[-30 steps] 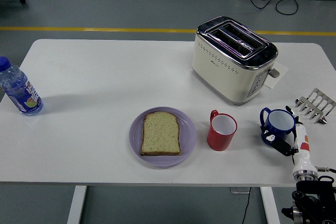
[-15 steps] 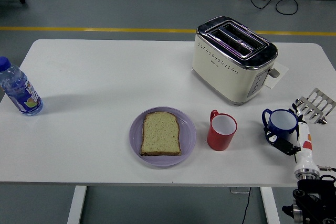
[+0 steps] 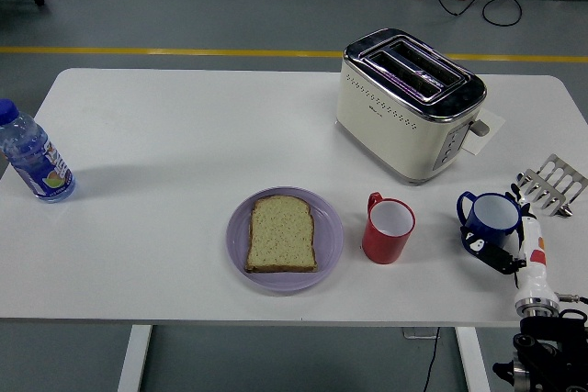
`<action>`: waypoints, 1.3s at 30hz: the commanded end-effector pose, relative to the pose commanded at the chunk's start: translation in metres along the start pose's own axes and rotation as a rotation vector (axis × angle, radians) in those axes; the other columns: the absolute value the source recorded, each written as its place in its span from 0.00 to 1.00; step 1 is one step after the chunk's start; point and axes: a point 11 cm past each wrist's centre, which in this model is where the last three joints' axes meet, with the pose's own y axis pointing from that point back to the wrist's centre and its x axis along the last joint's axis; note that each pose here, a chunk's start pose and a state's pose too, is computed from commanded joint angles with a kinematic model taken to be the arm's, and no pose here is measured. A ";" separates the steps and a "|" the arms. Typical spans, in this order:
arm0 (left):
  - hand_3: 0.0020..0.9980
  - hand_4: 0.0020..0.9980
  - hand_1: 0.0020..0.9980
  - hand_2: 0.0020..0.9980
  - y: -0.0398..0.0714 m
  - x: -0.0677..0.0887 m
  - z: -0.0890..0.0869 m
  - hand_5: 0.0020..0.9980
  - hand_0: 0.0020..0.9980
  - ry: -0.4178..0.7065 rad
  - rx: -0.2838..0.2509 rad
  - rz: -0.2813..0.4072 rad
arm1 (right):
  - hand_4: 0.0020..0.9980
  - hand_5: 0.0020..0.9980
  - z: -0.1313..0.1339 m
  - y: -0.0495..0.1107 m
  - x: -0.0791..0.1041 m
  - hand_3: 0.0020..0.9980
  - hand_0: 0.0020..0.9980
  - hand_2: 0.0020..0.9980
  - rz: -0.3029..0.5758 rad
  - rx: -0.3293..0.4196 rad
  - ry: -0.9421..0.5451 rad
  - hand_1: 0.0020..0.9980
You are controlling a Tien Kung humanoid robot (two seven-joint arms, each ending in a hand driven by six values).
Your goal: Pick up the cup,pour liquid into bread,place the cup on the desk
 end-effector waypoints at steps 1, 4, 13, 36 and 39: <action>0.50 0.24 0.64 0.65 0.000 0.000 0.000 0.86 0.63 0.000 -0.001 0.000 | 0.90 0.02 0.000 0.000 0.000 1.00 0.94 0.95 0.001 0.000 -0.001 0.80; 0.50 0.24 0.64 0.65 0.000 0.000 0.001 0.86 0.63 0.001 -0.001 0.001 | 0.90 0.02 -0.001 0.001 0.001 1.00 0.94 0.95 0.006 0.002 -0.006 0.80; 0.50 0.24 0.64 0.65 0.000 0.001 0.001 0.86 0.63 0.001 -0.002 0.002 | 0.90 0.03 -0.002 0.005 0.003 1.00 0.94 0.95 0.008 0.003 -0.014 0.81; 0.50 0.24 0.64 0.65 0.000 0.001 0.000 0.86 0.63 -0.003 0.000 0.003 | 0.90 0.03 -0.050 0.009 0.012 1.00 0.94 0.95 0.040 0.152 -0.040 0.81; 0.50 0.24 0.64 0.65 0.000 0.001 -0.001 0.86 0.63 -0.005 0.002 0.002 | 0.90 0.03 -0.056 0.009 0.014 1.00 0.94 0.95 0.050 0.169 -0.050 0.81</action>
